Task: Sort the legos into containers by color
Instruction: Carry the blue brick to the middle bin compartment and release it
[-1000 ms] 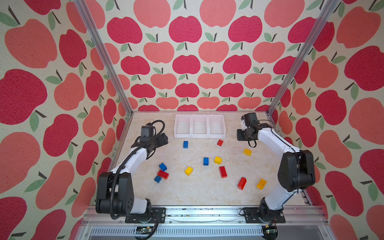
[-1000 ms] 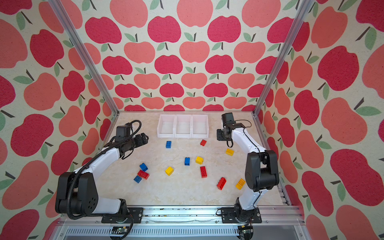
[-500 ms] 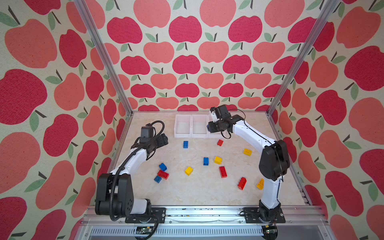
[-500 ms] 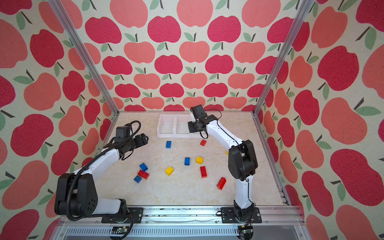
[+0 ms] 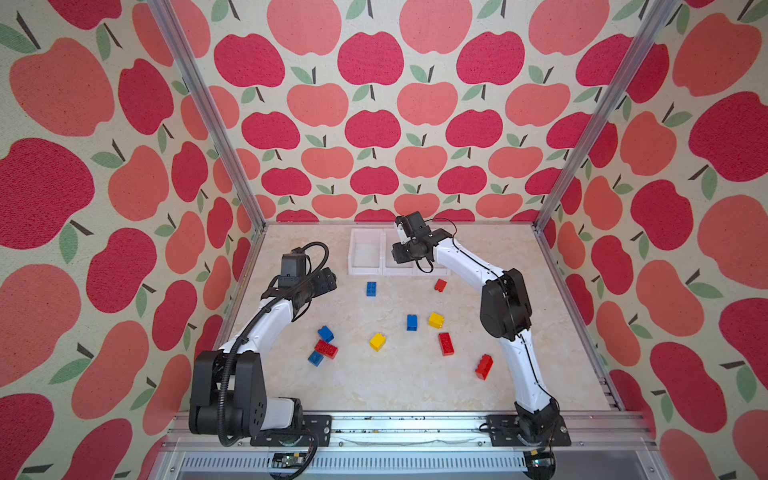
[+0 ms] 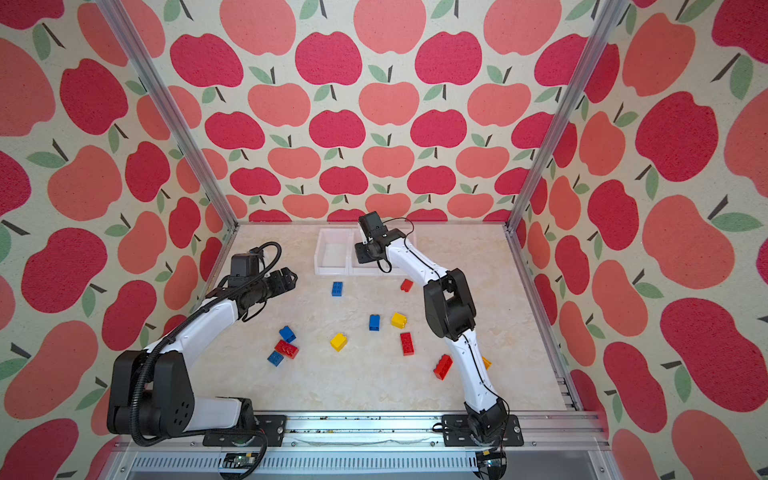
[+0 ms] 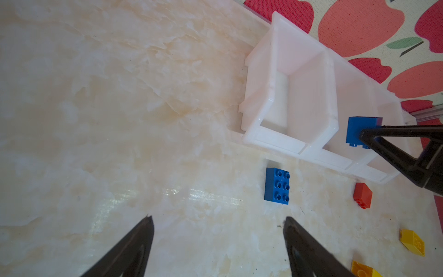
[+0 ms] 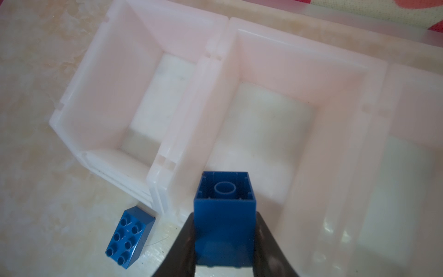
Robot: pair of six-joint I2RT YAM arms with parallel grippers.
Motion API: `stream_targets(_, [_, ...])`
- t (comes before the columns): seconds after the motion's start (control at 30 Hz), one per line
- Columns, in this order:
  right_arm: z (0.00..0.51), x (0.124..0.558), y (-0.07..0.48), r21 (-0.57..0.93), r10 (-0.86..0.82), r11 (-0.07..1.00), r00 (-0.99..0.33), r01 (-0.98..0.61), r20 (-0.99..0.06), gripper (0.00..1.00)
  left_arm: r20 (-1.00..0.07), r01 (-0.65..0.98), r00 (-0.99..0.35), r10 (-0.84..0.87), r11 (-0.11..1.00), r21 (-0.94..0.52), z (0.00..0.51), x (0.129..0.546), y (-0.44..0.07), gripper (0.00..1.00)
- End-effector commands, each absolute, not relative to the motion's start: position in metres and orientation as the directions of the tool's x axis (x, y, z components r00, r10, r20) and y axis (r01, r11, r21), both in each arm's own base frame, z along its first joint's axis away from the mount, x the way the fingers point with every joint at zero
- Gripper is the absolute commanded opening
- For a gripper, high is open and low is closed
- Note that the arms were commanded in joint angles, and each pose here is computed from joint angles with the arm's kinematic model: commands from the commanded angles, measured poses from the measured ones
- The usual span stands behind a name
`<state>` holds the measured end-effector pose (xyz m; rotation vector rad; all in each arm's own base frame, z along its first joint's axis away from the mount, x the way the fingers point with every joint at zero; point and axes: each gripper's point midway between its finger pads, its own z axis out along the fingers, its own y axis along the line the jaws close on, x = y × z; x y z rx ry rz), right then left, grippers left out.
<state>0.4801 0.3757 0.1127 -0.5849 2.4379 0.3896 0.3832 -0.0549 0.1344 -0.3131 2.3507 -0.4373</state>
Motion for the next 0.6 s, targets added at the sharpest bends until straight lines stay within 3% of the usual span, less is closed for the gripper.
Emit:
stream_targets(0.0, [0.113,0.488,0.374,0.135,-0.303,0.873,-0.738,-0.468,-0.603,0.22,-0.611,-0.092,-0.713,-0.345,0.909,-0.407,0.138,0.379,-0.057,0.87])
stream_targets(0.2, [0.110,0.487,0.375,0.136,-0.305,0.873,-0.743,-0.467,-0.596,0.48,-0.610,-0.092,-0.713,-0.345,0.909,-0.406,0.137,0.379,-0.057,0.87])
stream_targets(0.57, [0.126,0.482,0.373,0.140,-0.305,0.868,-0.734,-0.477,-0.607,0.57,-0.612,-0.090,-0.712,-0.343,0.909,-0.406,0.140,0.379,-0.059,0.87])
